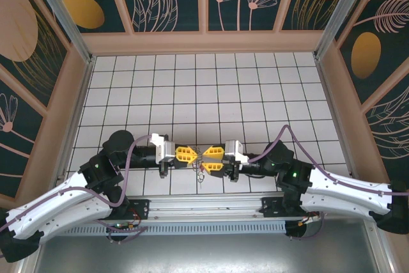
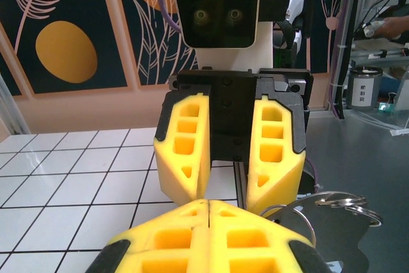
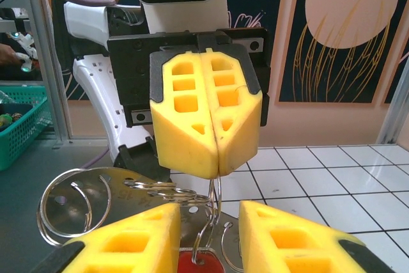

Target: Put the keys on the keyring

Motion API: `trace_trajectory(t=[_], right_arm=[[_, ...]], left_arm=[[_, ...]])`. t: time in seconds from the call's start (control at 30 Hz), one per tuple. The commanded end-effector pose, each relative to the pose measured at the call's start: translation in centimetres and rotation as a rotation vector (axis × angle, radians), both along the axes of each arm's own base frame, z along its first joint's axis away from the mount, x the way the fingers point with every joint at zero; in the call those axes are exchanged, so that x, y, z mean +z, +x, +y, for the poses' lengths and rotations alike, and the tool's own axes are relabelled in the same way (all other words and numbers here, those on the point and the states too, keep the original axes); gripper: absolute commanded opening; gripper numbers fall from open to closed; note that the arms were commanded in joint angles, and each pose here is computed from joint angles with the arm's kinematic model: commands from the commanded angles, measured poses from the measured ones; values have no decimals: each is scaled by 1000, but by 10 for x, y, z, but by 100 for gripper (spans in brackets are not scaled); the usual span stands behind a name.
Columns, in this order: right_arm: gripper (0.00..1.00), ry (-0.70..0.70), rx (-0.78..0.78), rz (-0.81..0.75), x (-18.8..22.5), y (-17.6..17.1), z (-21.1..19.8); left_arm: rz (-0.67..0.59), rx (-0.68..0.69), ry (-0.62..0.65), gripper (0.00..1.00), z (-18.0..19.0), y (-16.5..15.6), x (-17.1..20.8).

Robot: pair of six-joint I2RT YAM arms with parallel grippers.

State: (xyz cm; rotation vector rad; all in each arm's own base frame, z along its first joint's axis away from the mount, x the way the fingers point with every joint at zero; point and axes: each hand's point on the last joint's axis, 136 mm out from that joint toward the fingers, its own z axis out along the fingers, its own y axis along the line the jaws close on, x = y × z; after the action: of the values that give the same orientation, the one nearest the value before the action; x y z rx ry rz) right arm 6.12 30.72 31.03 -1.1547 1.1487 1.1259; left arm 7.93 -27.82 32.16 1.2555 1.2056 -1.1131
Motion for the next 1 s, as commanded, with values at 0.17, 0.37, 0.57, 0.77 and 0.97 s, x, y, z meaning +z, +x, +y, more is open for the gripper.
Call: trace_trajectory(t=[0.17, 0.37, 0.57, 0.77, 0.97], right_arm=[[28, 35, -28, 9, 19, 8, 3], [29, 20, -48, 19, 15, 13, 5], [16, 29, -56, 10, 18, 15, 5], [2, 27, -44, 3, 17, 15, 6], [0, 38, -21, -20, 22, 10, 5]], left_arm=[[-58, -28, -54, 0, 3, -7, 17], [-61, -29, -48, 0, 2, -7, 18], [-59, -29, -46, 0, 2, -7, 17], [-57, -34, -40, 0, 0, -6, 16], [-53, -28, -20, 0, -3, -3, 13]])
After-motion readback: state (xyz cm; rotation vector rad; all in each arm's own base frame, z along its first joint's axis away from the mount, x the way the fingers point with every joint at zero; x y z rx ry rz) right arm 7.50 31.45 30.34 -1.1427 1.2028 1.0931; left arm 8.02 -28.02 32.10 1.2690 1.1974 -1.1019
